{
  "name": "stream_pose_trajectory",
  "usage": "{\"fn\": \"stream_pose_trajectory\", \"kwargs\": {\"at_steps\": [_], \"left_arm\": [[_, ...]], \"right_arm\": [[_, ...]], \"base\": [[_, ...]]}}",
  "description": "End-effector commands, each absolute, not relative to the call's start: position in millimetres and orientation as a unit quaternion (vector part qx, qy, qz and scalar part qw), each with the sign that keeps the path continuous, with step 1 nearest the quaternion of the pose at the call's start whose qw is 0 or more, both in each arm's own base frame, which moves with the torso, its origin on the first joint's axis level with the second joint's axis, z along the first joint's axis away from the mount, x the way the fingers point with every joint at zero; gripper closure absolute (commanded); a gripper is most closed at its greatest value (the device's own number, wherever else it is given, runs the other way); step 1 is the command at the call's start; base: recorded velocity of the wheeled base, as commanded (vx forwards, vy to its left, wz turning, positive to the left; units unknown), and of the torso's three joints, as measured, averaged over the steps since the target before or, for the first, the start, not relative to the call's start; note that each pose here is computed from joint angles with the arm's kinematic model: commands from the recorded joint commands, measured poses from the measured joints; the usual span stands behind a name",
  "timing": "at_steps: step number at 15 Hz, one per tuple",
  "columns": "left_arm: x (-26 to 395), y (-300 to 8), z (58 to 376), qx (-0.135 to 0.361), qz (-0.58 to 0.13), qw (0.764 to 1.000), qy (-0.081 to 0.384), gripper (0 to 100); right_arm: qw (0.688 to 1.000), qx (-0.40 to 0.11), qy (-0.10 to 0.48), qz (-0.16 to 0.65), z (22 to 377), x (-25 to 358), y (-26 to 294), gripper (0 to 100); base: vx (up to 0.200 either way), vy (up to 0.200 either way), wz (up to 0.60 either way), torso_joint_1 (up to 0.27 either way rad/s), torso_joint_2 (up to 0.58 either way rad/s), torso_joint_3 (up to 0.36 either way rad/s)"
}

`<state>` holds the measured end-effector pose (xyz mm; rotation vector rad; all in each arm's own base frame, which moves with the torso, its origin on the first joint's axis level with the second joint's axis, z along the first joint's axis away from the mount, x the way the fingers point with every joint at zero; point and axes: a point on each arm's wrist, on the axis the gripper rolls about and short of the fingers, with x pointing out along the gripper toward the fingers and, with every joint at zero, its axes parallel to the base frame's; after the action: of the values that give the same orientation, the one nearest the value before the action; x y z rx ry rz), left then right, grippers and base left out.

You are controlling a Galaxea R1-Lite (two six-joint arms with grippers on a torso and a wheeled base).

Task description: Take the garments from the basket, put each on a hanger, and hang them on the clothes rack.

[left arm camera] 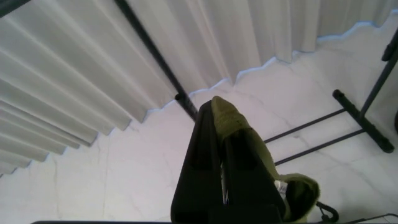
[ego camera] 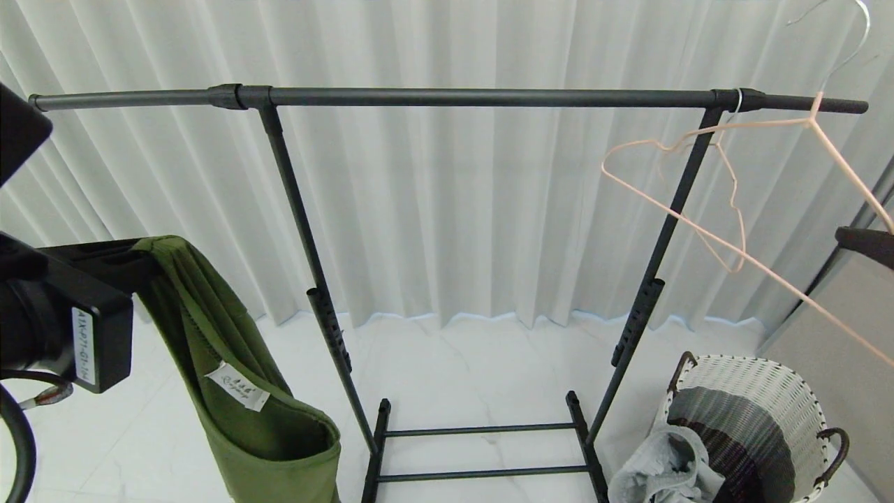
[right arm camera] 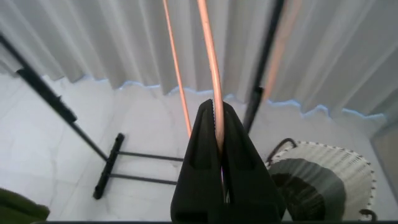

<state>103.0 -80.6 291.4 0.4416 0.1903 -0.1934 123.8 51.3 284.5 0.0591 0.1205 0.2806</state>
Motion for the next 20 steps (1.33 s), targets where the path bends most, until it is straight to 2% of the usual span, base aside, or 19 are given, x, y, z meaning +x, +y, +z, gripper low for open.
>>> {"fn": "stream_pose_trajectory", "kwargs": {"at_steps": [1, 3, 8, 12, 15, 17, 20], "left_arm": [[103, -81, 290, 0.22, -0.096, 0.966, 0.096, 100], [103, -81, 288, 0.222, -0.096, 0.965, 0.099, 100], [111, -88, 282, 0.232, -0.096, 0.961, 0.115, 100], [136, -94, 274, 0.242, -0.058, 0.957, 0.15, 100], [155, -109, 280, 0.184, -0.047, 0.969, 0.157, 100], [160, -114, 283, 0.162, -0.045, 0.973, 0.156, 100], [162, -116, 285, 0.146, -0.045, 0.976, 0.154, 100]], "right_arm": [[0.982, 0.024, 0.072, 0.171, 278, 122, 60, 100], [0.976, 0.021, 0.077, 0.203, 275, 117, 67, 100], [0.93, -0.006, 0.114, 0.35, 254, 92, 102, 100], [0.891, -0.02, 0.13, 0.435, 245, 71, 118, 100], [0.861, -0.011, 0.153, 0.485, 242, 58, 134, 100], [0.857, -0.014, 0.157, 0.49, 240, 58, 139, 100], [0.862, 0.009, 0.127, 0.49, 242, 67, 162, 100]], "base": [[0.0, 0.0, 0.0, 0.0, 0.0, 0.0], [0.0, 0.0, 0.0, 0.0, 0.0, 0.0], [0.0, 0.0, 0.0, 0.0, 0.0, 0.0], [0.0, 0.0, 0.0, 0.0, 0.0, 0.0], [0.0, 0.0, 0.0, 0.0, 0.0, 0.0], [0.0, 0.0, 0.0, 0.0, 0.0, 0.0], [0.0, 0.0, 0.0, 0.0, 0.0, 0.0]]}}
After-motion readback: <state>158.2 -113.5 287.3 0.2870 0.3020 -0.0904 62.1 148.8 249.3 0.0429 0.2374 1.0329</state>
